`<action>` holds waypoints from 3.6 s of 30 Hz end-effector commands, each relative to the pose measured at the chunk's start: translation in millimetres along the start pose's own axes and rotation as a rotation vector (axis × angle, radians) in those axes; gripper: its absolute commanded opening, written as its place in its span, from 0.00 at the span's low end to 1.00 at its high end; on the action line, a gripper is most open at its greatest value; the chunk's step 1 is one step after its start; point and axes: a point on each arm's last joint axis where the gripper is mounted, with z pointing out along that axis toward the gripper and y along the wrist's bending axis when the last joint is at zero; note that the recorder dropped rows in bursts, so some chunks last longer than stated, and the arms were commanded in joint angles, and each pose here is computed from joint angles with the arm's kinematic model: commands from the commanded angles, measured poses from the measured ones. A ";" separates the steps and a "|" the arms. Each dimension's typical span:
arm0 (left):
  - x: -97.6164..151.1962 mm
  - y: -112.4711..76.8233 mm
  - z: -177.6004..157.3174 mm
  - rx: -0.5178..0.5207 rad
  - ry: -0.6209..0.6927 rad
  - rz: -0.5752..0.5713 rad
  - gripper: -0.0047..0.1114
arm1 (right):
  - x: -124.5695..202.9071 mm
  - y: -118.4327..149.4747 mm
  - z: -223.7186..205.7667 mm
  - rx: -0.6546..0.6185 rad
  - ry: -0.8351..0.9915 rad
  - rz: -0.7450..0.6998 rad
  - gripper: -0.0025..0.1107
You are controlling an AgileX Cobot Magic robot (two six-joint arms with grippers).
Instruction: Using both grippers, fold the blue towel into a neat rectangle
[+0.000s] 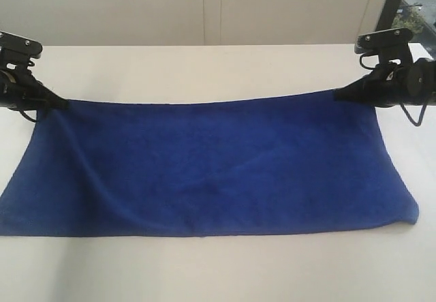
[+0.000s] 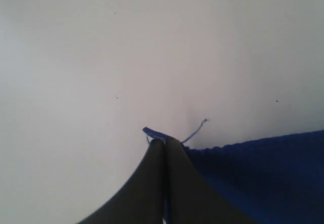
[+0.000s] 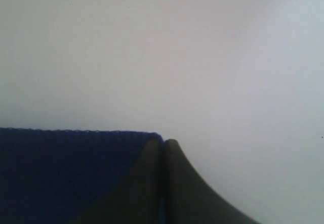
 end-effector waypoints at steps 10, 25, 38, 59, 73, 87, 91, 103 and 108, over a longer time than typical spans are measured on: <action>-0.8 1.1 -0.6 -0.004 -0.012 -0.009 0.49 | -1.9 -4.3 -0.3 0.010 -0.014 -0.001 0.33; -24.8 11.7 -64.0 -0.014 0.133 -0.016 0.35 | -50.9 -8.1 -49.8 -0.065 0.293 0.055 0.20; -3.5 -7.3 -73.2 0.138 0.414 -0.283 0.04 | -45.7 -2.9 -1.0 -0.112 0.389 0.124 0.02; 44.2 -34.3 -46.0 0.234 0.673 -0.211 0.04 | -10.7 1.2 40.3 -0.104 0.431 0.123 0.02; 51.9 -29.6 -45.3 0.210 0.726 -0.092 0.04 | -10.1 1.3 40.1 -0.105 0.438 0.123 0.02; -1.2 -20.8 -120.5 0.264 0.691 -0.092 0.04 | -52.6 -2.7 -33.9 -0.141 0.493 0.107 0.02; 32.9 -51.0 -131.3 0.318 0.778 -0.025 0.04 | -29.6 1.3 -45.9 -0.152 0.562 0.117 0.02; 90.8 -68.9 -112.1 0.364 0.878 0.076 0.04 | 16.7 6.6 -41.2 -0.135 0.623 0.083 0.02; 95.0 -64.5 -114.7 0.359 0.934 0.162 0.04 | 22.1 4.6 -38.1 -0.122 0.652 0.034 0.02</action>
